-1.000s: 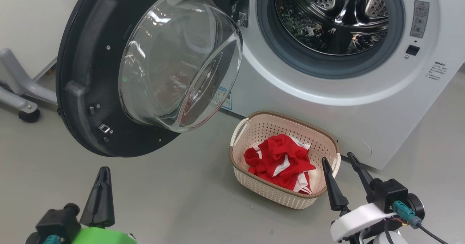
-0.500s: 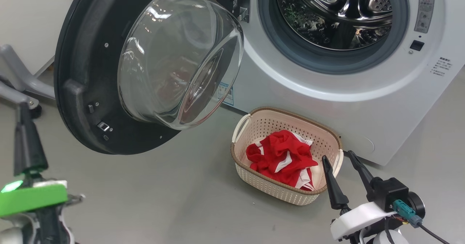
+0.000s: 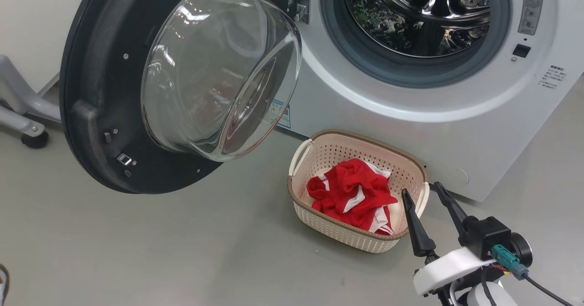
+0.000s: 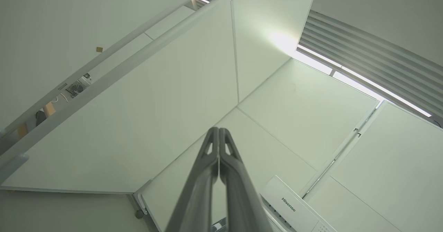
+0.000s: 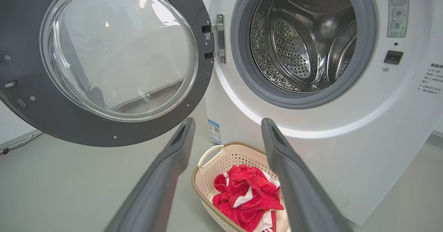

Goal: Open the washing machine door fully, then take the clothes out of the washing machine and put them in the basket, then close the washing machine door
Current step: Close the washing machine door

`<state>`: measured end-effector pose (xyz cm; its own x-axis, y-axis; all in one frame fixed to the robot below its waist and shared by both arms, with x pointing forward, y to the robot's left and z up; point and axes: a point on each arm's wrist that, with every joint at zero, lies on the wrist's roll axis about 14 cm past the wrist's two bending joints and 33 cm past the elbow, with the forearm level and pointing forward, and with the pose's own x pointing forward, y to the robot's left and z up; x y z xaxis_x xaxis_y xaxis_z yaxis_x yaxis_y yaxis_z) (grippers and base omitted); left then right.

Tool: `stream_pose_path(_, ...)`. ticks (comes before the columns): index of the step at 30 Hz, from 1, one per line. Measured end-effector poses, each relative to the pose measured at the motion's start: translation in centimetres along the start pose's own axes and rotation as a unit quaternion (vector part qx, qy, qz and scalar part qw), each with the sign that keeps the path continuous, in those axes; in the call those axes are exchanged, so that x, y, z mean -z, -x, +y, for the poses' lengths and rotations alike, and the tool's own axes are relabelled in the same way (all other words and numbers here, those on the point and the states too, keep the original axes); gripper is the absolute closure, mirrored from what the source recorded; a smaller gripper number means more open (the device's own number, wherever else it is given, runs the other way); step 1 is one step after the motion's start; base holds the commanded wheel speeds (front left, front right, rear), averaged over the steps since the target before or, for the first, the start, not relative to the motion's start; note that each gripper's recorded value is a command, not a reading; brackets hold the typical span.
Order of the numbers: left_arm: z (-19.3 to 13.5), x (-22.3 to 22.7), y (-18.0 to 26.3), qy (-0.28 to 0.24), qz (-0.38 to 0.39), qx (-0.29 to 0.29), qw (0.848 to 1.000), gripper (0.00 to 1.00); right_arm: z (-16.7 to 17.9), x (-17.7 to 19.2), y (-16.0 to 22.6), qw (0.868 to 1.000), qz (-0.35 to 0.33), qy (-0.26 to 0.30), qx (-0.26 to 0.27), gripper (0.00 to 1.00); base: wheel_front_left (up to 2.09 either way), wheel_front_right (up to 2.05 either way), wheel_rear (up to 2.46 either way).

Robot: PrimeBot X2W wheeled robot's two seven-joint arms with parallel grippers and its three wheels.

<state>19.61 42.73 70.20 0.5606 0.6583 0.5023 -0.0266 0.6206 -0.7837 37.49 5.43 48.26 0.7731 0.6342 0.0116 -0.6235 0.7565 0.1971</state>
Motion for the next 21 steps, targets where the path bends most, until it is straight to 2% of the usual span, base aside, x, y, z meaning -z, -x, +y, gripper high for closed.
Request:
stream_pose_path(8,5.4,2.3,-1.3,0.041,0.061,-0.095,0.993,1.0,-0.8,-0.2,-0.3,1.0,-0.003,0.003,0.005,0.0,0.0,0.0,0.0)
stream_pose_path(15,9.4,6.4,-0.5,0.083,0.139,-0.171,0.972,1.0,-1.5,0.1,-0.2,1.0,0.001,0.001,0.011,0.0,0.0,0.0,0.0)
stream_pose_path(21,11.0,9.7,0.2,0.108,0.19,-0.203,0.954,1.0,-2.2,0.2,-0.3,1.0,0.004,0.001,0.017,0.0,0.0,0.0,0.0)
